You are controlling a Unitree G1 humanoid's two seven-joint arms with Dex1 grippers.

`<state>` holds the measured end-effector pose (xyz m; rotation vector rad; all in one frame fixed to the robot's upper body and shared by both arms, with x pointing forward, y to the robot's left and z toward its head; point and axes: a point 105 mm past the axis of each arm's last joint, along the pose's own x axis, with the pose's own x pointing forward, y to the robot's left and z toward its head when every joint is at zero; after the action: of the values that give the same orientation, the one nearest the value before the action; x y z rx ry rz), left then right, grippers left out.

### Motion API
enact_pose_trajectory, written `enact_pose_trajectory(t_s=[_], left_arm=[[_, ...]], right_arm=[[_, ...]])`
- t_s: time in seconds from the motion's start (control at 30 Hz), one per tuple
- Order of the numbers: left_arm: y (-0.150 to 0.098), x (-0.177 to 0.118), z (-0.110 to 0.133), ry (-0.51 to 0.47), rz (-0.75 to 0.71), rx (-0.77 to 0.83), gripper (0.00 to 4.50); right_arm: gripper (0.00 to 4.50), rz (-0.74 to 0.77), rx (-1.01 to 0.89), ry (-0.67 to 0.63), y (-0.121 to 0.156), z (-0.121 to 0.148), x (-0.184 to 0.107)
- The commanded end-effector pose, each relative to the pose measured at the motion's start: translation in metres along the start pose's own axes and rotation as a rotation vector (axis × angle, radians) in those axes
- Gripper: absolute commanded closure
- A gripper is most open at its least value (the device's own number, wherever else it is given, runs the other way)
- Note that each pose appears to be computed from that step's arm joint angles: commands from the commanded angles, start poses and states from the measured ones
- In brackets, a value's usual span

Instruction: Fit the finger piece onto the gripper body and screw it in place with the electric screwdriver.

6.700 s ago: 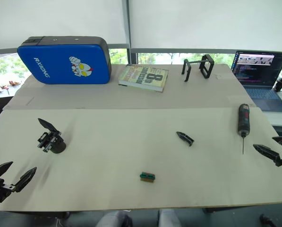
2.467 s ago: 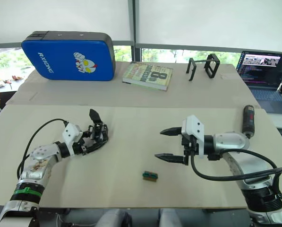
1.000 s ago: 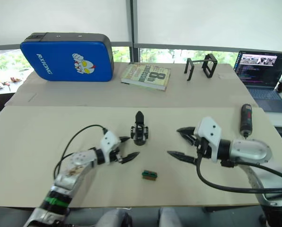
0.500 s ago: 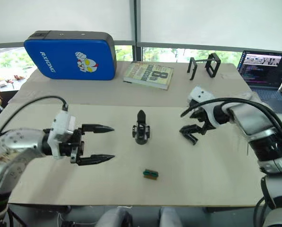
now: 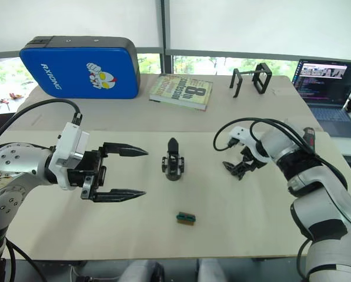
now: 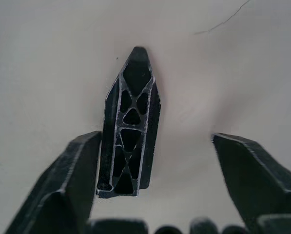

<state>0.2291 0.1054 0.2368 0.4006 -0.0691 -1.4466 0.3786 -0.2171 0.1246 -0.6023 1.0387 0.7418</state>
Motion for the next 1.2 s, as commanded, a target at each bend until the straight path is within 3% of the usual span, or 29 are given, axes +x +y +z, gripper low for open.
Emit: enact_pose_trajectory(t_s=[0.03,0.3,0.4,0.57,0.6,0.7,0.83,0.9,0.97,1.07,1.2], left_arm=[[0.002,-0.001,0.005,0.001,0.012,0.037,0.0],[0.004,0.001,0.005,-0.001,0.012,0.046,0.0],[0.004,0.003,0.005,-0.005,0.013,0.047,0.0],[0.009,0.004,0.001,0.007,0.037,0.025,0.0],[0.01,0.004,0.0,0.007,0.046,0.013,0.0],[0.019,0.005,-0.004,-0.022,0.116,-0.063,0.0],[0.043,0.011,-0.004,-0.131,0.311,-0.223,0.0],[0.049,0.016,0.003,-0.245,0.357,-0.332,0.0],[0.051,0.016,0.008,-0.3,0.378,-0.391,0.0],[0.084,0.008,0.007,-0.473,0.576,-0.578,0.0],[0.1,0.003,0.011,-0.562,0.666,-0.655,0.0]], right_arm=[[0.82,0.003,0.005,-0.009,0.0,0.009,-0.013],[0.82,0.001,-0.05,0.047,0.006,-0.002,-0.006],[1.61,-0.029,-0.091,0.034,0.003,0.0,-0.004],[3.32,-0.077,-0.22,-0.024,-0.006,0.007,-0.015],[3.38,-0.078,-0.232,-0.048,-0.007,0.01,-0.019],[3.38,-0.081,-0.227,-0.208,-0.005,0.032,-0.039],[3.38,-0.249,-0.349,-0.446,-0.005,0.061,-0.071],[3.38,-0.265,-0.322,-0.622,0.007,0.086,-0.088],[3.38,-0.266,-0.3,-0.686,0.013,0.094,-0.094],[3.38,-0.24,-0.347,-0.92,0.044,0.124,-0.115],[3.38,-0.233,-0.36,-1.027,0.069,0.132,-0.118]])
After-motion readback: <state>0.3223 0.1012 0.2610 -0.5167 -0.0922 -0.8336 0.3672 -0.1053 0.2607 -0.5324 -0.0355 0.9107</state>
